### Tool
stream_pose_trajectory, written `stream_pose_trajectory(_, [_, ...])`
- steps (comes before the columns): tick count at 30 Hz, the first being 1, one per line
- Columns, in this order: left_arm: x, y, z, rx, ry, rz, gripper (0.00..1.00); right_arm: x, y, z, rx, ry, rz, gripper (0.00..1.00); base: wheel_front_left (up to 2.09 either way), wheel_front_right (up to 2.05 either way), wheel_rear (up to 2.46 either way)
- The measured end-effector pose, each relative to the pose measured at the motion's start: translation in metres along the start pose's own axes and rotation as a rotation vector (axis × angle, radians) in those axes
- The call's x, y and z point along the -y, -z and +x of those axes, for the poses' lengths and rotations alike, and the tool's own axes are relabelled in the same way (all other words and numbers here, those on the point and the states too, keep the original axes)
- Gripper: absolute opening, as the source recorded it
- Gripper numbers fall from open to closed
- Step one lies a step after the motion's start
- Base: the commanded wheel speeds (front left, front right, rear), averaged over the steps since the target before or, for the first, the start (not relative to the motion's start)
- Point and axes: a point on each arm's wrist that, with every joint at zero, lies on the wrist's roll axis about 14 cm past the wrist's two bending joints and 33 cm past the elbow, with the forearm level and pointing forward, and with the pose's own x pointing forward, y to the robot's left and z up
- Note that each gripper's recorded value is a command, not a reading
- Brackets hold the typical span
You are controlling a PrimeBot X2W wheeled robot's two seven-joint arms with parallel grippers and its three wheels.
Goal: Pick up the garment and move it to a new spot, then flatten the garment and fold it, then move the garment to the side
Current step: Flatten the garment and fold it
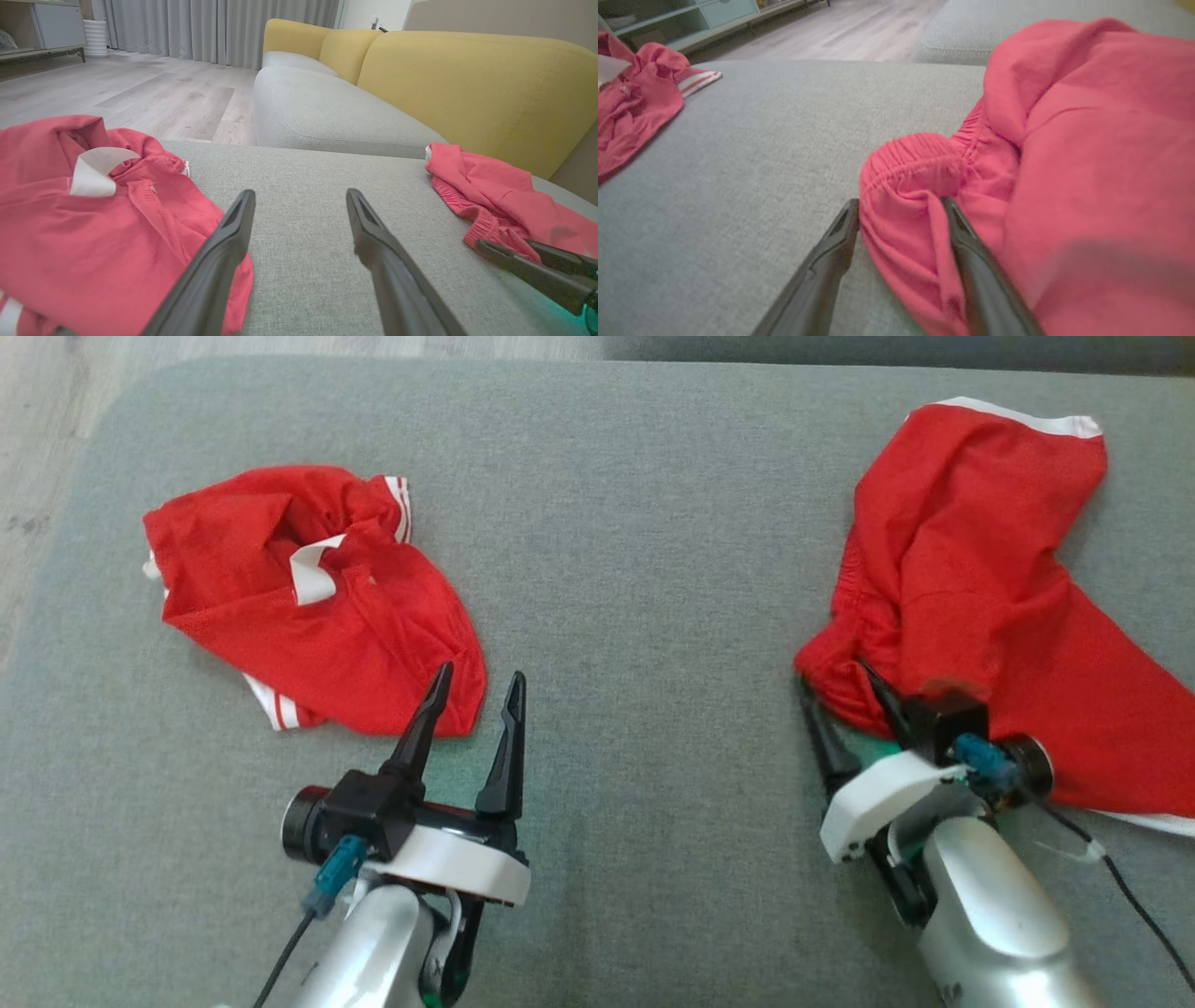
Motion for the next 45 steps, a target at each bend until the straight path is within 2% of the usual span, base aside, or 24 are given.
stream_pose_trajectory(1, [0.000,0.000,0.000,-0.001,-0.002,0.000,1.00,0.000,-0.003,0.002,0.015,0.000,0.009,0.00,0.00,0.00,0.00])
stream_pose_trajectory(8, [0.009,-0.004,0.004,0.013,0.022,0.001,1.00,-0.015,-0.026,-0.002,0.107,-0.047,0.052,0.00,0.00,0.00,0.00])
stream_pose_trajectory(11, [0.018,-0.010,0.005,0.030,0.049,0.004,1.00,-0.035,-0.044,-0.011,0.166,-0.104,0.060,0.00,0.00,0.00,0.00])
stream_pose_trajectory(21, [0.031,-0.020,0.003,0.058,0.084,0.010,1.00,-0.088,-0.057,-0.036,0.206,-0.245,0.110,0.00,0.00,0.00,0.00])
stream_pose_trajectory(25, [0.029,-0.018,0.003,0.051,0.078,0.008,1.00,-0.088,-0.054,-0.034,0.188,-0.245,0.118,0.00,0.00,0.00,0.00])
stream_pose_trajectory(28, [0.025,-0.013,0.003,0.038,0.067,0.004,1.00,-0.075,-0.045,-0.027,0.159,-0.213,0.127,0.00,0.00,0.00,0.00])
stream_pose_trajectory(35, [0.017,-0.005,0.003,0.016,0.044,0.000,1.00,-0.048,-0.033,-0.010,0.105,-0.160,0.062,0.00,0.00,0.00,0.00])
stream_pose_trajectory(41, [0.014,-0.003,0.003,0.009,0.034,0.000,1.00,-0.039,-0.018,-0.004,0.041,-0.142,0.004,0.00,0.00,0.00,0.00])
stream_pose_trajectory(43, [0.014,-0.003,0.004,0.009,0.035,0.000,1.00,-0.036,-0.013,-0.004,0.023,-0.136,-0.018,1.00,0.00,0.00,0.00])
stream_pose_trajectory(45, [0.015,-0.004,0.005,0.010,0.039,0.001,1.00,-0.032,-0.010,-0.004,0.015,-0.126,-0.038,1.00,0.00,0.00,0.00])
